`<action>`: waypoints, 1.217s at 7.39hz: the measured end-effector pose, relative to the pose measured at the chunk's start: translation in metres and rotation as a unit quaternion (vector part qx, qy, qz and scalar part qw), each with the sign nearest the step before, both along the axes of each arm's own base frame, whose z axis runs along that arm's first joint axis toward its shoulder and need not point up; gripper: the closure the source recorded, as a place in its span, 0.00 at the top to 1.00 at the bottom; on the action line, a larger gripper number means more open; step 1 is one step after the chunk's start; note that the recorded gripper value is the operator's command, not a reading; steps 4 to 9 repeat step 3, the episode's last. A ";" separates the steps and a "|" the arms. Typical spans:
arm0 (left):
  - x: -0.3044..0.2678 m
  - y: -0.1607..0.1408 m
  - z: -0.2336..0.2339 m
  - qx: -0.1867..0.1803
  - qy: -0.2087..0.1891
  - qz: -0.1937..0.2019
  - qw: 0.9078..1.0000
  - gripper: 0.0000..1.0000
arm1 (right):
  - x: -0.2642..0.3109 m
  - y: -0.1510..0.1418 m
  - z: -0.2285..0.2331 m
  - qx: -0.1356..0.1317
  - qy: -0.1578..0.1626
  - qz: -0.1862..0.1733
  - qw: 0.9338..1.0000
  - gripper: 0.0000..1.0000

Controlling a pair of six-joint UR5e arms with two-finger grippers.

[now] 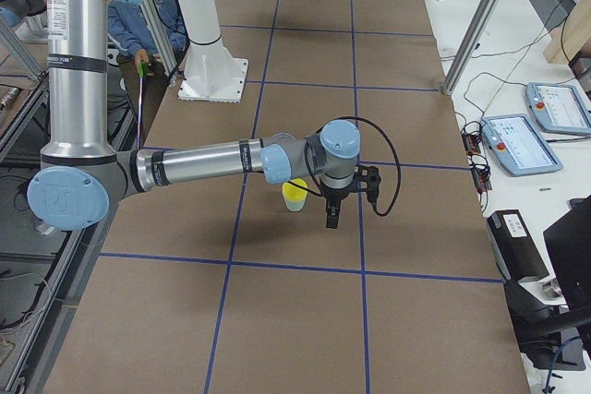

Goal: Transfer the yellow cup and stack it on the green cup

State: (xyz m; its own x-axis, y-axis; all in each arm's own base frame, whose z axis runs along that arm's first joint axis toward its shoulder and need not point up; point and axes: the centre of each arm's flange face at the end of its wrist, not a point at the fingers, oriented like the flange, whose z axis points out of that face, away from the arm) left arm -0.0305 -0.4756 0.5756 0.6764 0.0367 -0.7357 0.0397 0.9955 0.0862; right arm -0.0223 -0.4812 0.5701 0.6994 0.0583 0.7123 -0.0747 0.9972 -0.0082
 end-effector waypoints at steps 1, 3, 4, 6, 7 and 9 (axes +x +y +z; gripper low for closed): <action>0.000 0.000 0.000 0.000 0.000 0.000 1.000 1.00 | 0.000 0.000 0.000 0.000 0.000 0.000 1.000 1.00; 0.002 -0.001 -0.001 0.001 0.000 0.003 1.000 1.00 | 0.000 0.000 -0.001 0.000 -0.002 0.000 1.000 1.00; 0.002 -0.001 -0.001 0.001 0.000 0.003 1.000 1.00 | 0.000 0.000 -0.001 0.000 -0.002 0.000 1.000 1.00; 0.002 -0.001 -0.001 0.001 0.000 0.003 1.000 1.00 | 0.000 0.000 -0.001 0.000 -0.002 0.000 1.000 1.00; 0.002 -0.001 -0.001 0.001 0.000 0.003 1.000 1.00 | 0.000 0.000 -0.001 0.000 -0.002 0.000 1.000 1.00; 0.002 -0.001 -0.001 0.001 0.000 0.003 1.000 1.00 | 0.000 0.000 -0.001 0.000 -0.002 0.000 1.000 1.00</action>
